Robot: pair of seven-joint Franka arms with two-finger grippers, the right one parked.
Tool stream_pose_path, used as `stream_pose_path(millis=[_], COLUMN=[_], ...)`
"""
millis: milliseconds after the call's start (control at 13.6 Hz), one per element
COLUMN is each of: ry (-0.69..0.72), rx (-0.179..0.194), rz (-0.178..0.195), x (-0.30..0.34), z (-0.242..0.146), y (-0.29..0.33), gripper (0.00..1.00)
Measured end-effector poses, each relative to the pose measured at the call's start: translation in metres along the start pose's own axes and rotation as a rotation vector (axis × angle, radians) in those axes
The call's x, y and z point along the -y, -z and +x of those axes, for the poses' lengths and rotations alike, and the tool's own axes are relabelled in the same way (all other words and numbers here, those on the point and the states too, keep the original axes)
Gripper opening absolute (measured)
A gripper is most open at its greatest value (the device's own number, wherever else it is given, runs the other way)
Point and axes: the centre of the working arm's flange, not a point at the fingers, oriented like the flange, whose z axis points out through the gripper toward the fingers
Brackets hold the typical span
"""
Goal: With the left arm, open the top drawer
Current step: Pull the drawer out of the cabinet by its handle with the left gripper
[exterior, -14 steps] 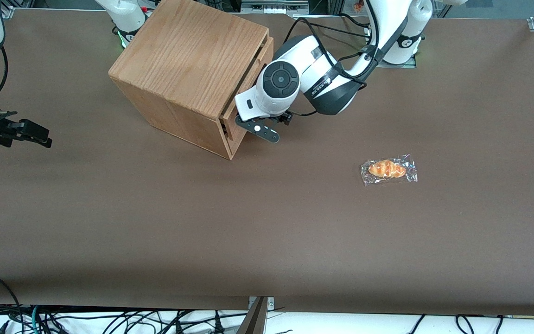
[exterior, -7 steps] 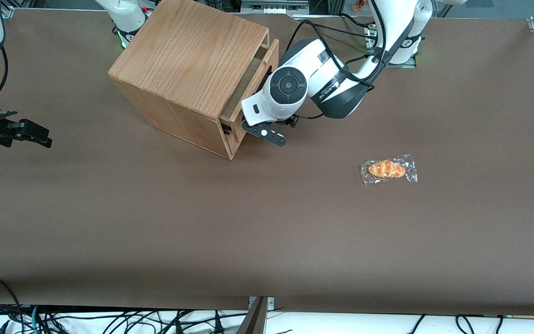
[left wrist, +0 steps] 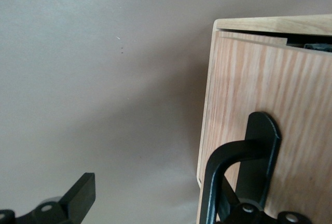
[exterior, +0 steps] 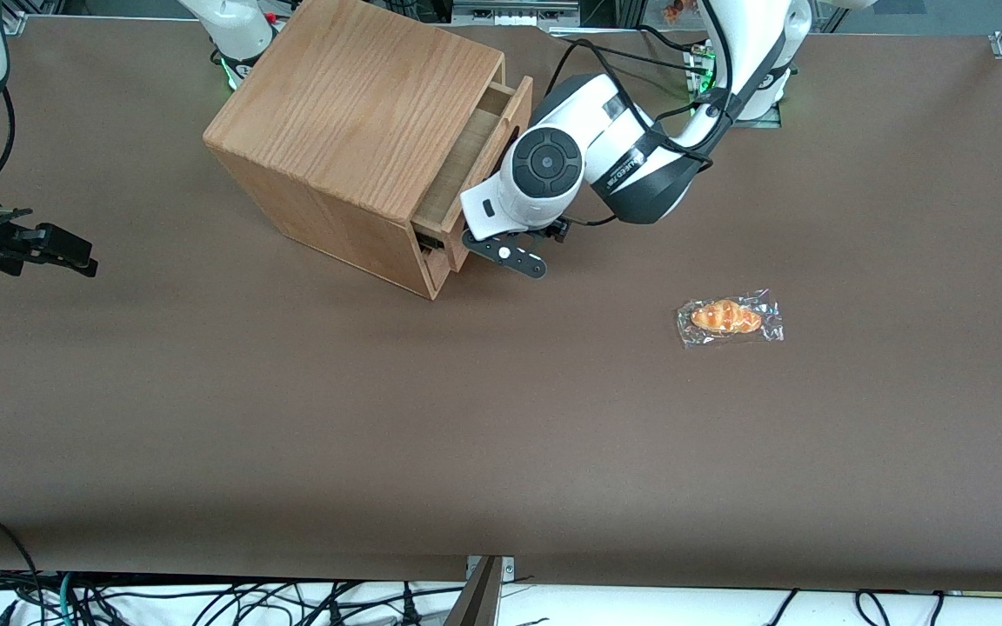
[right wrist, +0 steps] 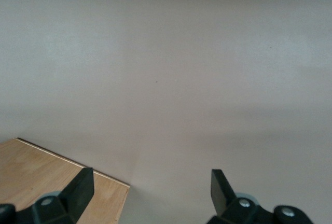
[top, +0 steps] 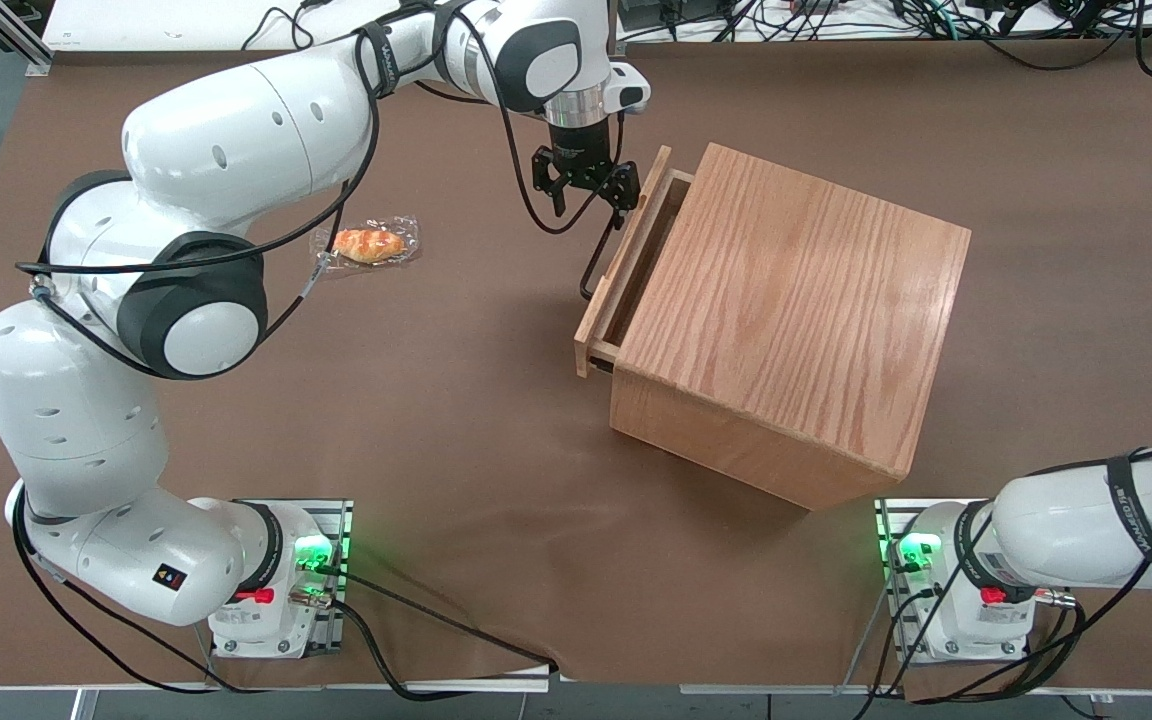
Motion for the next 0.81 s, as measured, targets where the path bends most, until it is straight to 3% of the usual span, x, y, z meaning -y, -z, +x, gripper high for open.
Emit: stream_pose_path(millis=[812], ry=[0.034], rx=[0.023], rz=[0.003], x=[0.03], z=[0.003], y=[0.005], gripper=[1.0])
